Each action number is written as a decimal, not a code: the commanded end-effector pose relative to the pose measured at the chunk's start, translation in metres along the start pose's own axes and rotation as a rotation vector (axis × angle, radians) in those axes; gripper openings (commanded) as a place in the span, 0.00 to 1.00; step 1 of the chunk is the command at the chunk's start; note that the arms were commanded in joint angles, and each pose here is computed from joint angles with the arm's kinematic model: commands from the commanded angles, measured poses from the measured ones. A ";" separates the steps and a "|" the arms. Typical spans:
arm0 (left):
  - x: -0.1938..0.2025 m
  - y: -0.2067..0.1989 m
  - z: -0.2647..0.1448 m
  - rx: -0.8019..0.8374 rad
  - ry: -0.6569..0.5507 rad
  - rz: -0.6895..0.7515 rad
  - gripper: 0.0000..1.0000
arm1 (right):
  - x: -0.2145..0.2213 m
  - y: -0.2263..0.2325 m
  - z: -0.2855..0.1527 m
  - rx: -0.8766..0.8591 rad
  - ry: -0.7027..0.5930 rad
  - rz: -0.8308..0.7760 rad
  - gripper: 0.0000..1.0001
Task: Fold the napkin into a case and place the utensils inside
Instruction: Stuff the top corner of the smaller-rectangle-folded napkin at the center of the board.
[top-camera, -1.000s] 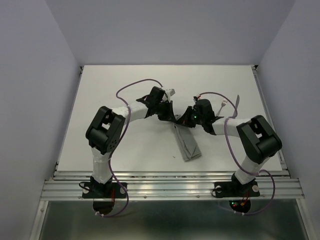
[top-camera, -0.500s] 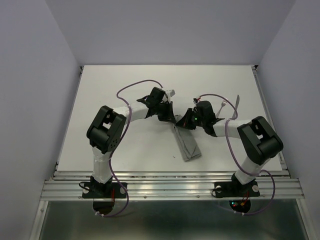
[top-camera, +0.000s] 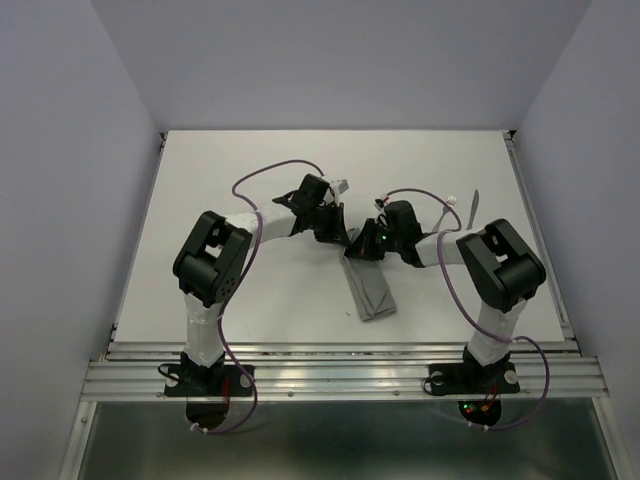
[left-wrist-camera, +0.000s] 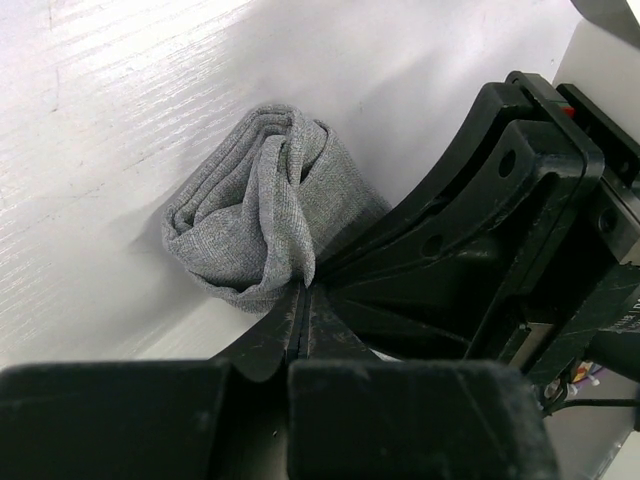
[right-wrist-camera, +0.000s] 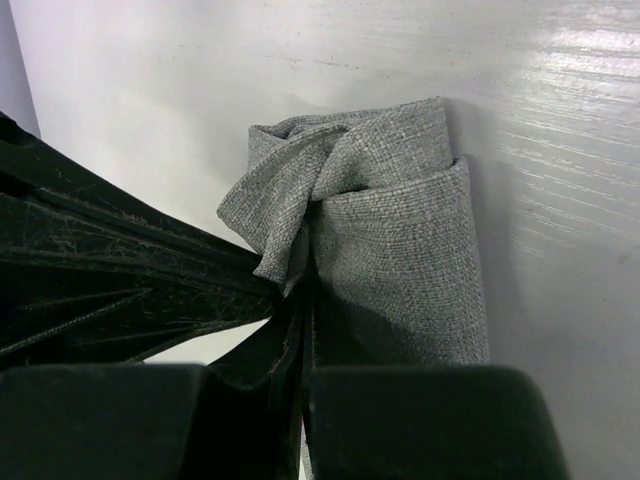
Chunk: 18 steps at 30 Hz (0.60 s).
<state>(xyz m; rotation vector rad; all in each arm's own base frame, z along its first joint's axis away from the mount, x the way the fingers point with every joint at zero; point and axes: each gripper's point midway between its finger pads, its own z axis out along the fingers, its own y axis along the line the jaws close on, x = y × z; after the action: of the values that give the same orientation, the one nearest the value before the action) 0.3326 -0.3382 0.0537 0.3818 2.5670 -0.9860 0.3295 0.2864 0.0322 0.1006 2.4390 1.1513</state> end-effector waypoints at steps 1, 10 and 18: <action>-0.017 -0.022 -0.003 0.067 -0.034 0.033 0.00 | -0.011 0.016 -0.010 -0.004 -0.035 -0.070 0.01; -0.018 -0.022 -0.002 0.068 -0.034 0.043 0.00 | -0.053 0.007 -0.060 0.187 -0.319 -0.114 0.02; -0.017 -0.022 -0.003 0.067 -0.031 0.044 0.00 | -0.054 0.000 -0.040 0.196 -0.281 -0.074 0.01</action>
<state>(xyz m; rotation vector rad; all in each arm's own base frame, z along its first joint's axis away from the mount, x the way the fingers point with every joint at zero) 0.3323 -0.3434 0.0541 0.3967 2.5608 -1.0114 0.3504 0.2416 0.0776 0.1910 2.2795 0.8370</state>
